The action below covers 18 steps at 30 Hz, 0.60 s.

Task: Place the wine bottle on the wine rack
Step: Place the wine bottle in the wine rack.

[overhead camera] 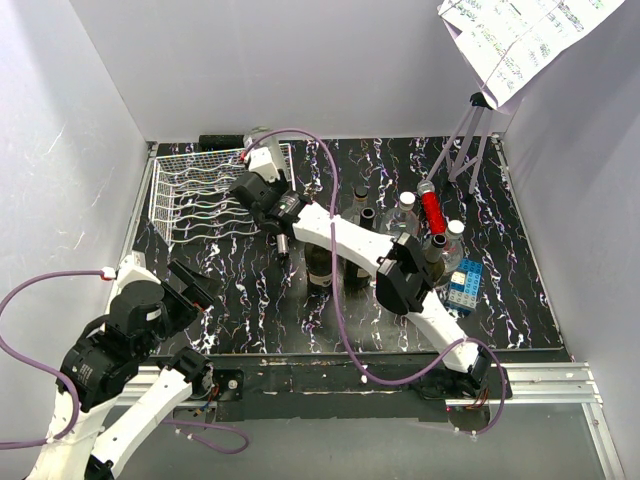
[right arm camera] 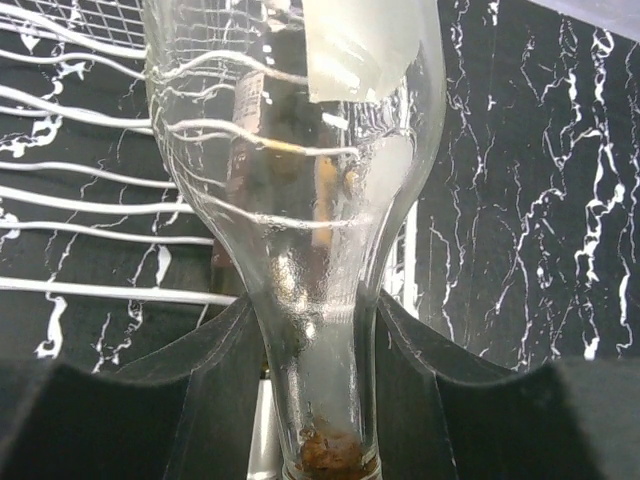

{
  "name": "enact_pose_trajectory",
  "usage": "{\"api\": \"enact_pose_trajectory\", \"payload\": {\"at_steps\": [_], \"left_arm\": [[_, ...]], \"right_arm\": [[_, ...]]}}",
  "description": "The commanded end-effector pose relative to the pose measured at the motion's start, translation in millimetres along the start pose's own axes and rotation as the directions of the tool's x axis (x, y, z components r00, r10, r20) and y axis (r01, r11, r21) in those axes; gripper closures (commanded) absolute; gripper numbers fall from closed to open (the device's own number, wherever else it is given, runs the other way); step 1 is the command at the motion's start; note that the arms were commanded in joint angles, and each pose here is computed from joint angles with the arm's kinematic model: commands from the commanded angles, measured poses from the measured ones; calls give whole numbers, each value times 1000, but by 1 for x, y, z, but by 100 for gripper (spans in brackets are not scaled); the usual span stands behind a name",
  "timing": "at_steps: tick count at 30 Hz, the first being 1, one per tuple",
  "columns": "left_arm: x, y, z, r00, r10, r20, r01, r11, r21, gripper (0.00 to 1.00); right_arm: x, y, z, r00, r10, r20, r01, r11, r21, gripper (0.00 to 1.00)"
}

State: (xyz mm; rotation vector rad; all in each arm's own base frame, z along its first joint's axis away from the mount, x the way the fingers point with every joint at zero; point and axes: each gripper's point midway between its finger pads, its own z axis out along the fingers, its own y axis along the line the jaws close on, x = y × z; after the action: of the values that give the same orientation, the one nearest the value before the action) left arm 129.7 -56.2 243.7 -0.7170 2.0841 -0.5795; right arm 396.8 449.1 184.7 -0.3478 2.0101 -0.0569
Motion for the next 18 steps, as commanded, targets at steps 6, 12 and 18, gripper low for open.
{"api": "enact_pose_trajectory", "payload": {"at_steps": [6, 12, 18], "left_arm": [[1, 4, 1, 1000, -5, 1, 5, 1000, -14, 2], [2, 7, 1, 1000, -5, 3, 5, 1000, -18, 2], [3, 8, 3, 1000, -9, 4, 9, 1000, -20, 2]], "right_arm": [[-59, -16, -12, 954, 254, 158, -259, 966, 11, 99], [-51, -22, -16, 951, 266, 157, -271, 962, 14, 99], [-54, -28, -21, 942, 282, 180, -288, 958, 4, 99]]}}
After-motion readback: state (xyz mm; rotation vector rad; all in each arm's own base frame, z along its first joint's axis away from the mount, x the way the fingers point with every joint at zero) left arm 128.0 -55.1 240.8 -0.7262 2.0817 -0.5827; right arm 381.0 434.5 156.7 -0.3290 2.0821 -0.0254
